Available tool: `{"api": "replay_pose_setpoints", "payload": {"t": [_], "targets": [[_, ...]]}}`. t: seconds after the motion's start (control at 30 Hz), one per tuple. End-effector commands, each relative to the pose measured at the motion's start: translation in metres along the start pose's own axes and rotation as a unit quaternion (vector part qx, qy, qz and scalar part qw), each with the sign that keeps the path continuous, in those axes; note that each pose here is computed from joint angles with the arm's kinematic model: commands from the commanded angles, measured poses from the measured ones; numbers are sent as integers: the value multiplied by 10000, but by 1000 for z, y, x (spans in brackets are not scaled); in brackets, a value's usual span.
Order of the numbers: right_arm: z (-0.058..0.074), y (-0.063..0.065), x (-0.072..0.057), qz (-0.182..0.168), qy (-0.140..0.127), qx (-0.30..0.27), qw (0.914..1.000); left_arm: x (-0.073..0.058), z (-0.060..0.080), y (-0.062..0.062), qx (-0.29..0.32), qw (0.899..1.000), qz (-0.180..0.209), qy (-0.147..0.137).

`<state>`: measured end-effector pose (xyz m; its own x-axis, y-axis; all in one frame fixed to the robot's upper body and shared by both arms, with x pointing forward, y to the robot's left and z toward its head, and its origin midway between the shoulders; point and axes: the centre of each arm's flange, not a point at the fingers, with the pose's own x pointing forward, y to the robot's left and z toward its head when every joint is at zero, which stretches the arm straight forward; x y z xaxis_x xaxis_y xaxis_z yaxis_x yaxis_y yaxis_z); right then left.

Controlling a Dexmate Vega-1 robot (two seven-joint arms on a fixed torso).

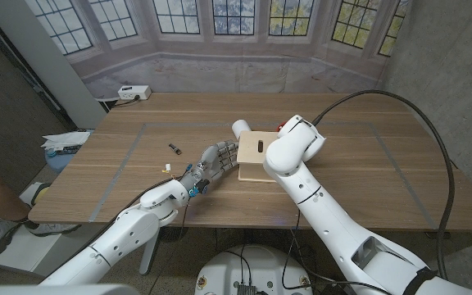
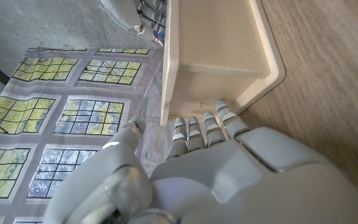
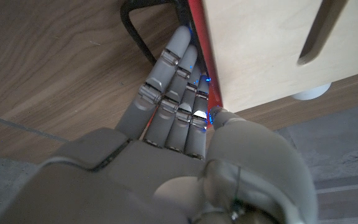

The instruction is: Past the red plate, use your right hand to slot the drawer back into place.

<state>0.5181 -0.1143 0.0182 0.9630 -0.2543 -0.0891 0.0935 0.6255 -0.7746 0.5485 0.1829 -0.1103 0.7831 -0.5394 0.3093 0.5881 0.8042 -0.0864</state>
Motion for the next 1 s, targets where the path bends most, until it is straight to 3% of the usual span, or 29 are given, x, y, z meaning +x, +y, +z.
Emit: {"api": "replay_pose_setpoints", "payload": {"t": [0.03, 1.0], "targets": [[0, 3, -4, 138, -161, 34, 9998, 2, -1, -6, 13, 10000, -35, -41], [1, 11, -5, 300, -274, 31, 9992, -1, -2, -7, 29, 10000, 14, -85]]}}
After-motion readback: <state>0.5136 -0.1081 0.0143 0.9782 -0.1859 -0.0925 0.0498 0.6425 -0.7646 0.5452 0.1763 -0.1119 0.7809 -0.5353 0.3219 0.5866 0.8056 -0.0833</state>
